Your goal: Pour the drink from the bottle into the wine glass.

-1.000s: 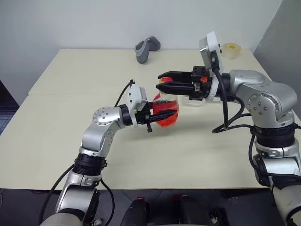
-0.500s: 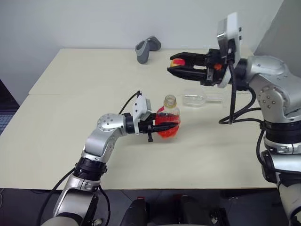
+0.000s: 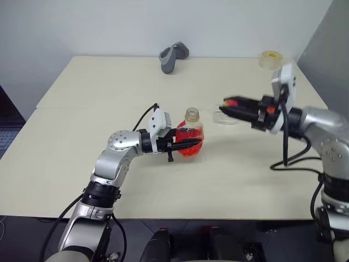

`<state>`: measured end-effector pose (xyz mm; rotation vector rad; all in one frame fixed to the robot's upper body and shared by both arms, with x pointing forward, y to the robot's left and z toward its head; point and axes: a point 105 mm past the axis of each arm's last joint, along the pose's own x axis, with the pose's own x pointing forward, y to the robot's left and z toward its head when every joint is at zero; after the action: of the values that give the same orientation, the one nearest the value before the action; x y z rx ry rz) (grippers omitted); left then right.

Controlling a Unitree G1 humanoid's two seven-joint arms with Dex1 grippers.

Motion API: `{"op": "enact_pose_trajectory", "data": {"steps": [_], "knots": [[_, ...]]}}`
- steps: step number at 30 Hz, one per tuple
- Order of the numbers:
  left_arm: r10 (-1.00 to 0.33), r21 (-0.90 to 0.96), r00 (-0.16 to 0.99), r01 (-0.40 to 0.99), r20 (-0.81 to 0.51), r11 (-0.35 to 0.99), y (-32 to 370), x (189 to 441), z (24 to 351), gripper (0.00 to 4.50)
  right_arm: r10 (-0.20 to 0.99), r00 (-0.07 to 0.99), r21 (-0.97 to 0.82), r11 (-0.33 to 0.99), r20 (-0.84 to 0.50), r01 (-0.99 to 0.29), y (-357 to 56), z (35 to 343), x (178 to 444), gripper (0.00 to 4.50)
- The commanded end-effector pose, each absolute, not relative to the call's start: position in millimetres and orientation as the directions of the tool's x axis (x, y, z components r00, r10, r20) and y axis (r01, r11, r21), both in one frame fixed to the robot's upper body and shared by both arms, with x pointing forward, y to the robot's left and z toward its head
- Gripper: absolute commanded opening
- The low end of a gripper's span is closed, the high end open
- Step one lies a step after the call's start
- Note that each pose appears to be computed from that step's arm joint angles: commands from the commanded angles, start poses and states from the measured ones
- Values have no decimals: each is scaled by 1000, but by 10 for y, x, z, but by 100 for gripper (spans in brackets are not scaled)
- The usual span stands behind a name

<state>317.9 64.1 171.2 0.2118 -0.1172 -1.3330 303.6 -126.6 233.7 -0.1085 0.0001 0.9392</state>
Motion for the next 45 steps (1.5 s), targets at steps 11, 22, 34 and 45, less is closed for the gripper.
{"op": "enact_pose_trajectory", "data": {"steps": [11, 22, 34, 45], "knots": [[-958, 276, 285, 918, 35, 283, 509, 3325, 1884, 110, 165, 980, -90, 980, -115, -176, -1677, 1046, 3371, 124], [-959, 290, 278, 915, 48, 280, 491, 3329, 1923, 110, 77, 980, 15, 997, -181, -75, -1752, 695, 3419, 193], [-953, 303, 299, 904, 58, 302, 539, 3409, 1980, 108, 176, 975, -26, 983, -132, -181, -1758, 1187, 3255, 450], [-861, 285, 500, 815, 95, 505, 892, 3683, 2056, 108, 700, 713, -87, 708, -43, -701, -1056, 2063, 2791, 450]]}}
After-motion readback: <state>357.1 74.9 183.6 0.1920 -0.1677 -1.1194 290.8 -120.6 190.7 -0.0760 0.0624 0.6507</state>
